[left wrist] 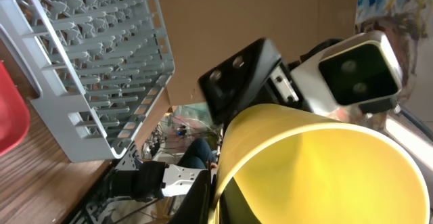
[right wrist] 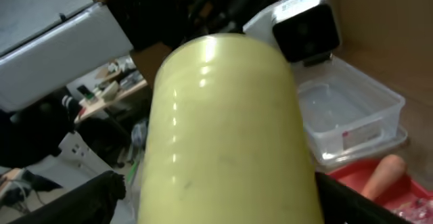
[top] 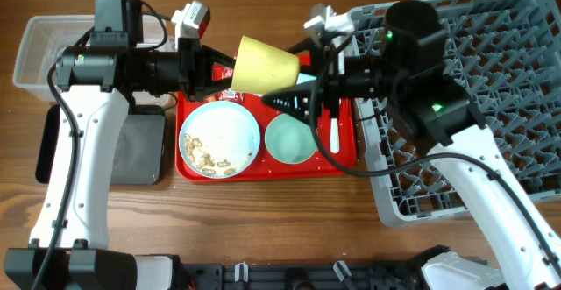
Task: Sort waste into correct bins and load items into the dishwasher rack
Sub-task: 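Carry the yellow cup with the right gripper into the dish rack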
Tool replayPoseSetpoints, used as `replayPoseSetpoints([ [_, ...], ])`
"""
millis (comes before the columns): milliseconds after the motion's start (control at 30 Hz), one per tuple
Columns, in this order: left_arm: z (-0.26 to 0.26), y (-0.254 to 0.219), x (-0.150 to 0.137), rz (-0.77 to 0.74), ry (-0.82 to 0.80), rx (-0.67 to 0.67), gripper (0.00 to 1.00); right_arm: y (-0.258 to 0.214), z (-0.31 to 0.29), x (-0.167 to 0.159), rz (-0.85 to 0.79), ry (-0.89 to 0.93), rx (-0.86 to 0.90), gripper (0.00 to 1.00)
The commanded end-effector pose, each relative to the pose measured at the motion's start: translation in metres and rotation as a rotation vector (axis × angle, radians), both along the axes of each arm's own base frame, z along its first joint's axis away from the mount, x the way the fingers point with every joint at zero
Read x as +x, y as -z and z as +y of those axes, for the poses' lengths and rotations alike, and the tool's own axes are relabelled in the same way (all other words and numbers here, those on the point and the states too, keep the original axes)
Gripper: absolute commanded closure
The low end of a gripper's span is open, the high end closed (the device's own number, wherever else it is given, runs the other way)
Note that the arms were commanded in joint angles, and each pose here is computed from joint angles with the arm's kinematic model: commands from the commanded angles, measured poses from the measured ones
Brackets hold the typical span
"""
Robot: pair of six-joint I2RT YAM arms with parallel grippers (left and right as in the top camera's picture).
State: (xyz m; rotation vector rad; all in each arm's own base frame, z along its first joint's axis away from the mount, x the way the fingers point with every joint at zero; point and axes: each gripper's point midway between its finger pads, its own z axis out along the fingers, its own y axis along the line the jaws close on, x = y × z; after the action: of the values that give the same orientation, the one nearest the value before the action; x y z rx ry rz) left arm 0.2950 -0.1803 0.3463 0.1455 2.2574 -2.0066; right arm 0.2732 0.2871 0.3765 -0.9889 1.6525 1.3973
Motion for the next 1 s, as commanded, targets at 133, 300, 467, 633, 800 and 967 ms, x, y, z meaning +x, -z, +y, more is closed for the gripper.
replayPoseSetpoints([
  [133, -0.002, -0.002, -0.001, -0.021, 0.015, -0.017, 0.96, -0.016, -0.001, 0.005, 0.002, 0.021, 0.037, 0.32],
  [300, -0.002, -0.002, -0.001, -0.022, 0.015, -0.017, 0.73, -0.014, -0.001, -0.002, 0.026, -0.012, 0.033, 0.39],
  [467, 0.003, 0.015, 0.011, -0.046, -0.042, 0.090, 0.00, -0.011, -0.022, 0.006, 0.024, 0.054, 0.006, 0.40],
  [633, 0.025, 0.051, 0.028, -0.011, -0.166, 0.305, 0.00, 0.031, -0.127, 0.047, 0.200, 0.557, -0.199, 0.41],
  [800, 0.030, 0.060, 0.029, 0.007, -0.190, 0.356, 0.00, 0.114, -0.263, 0.008, 0.664, 1.170, -0.537, 0.41],
  [967, 0.035, 0.067, 0.032, 0.007, -0.212, 0.404, 0.00, 0.179, -0.303, -0.040, 0.998, 1.263, -0.907, 0.40],
])
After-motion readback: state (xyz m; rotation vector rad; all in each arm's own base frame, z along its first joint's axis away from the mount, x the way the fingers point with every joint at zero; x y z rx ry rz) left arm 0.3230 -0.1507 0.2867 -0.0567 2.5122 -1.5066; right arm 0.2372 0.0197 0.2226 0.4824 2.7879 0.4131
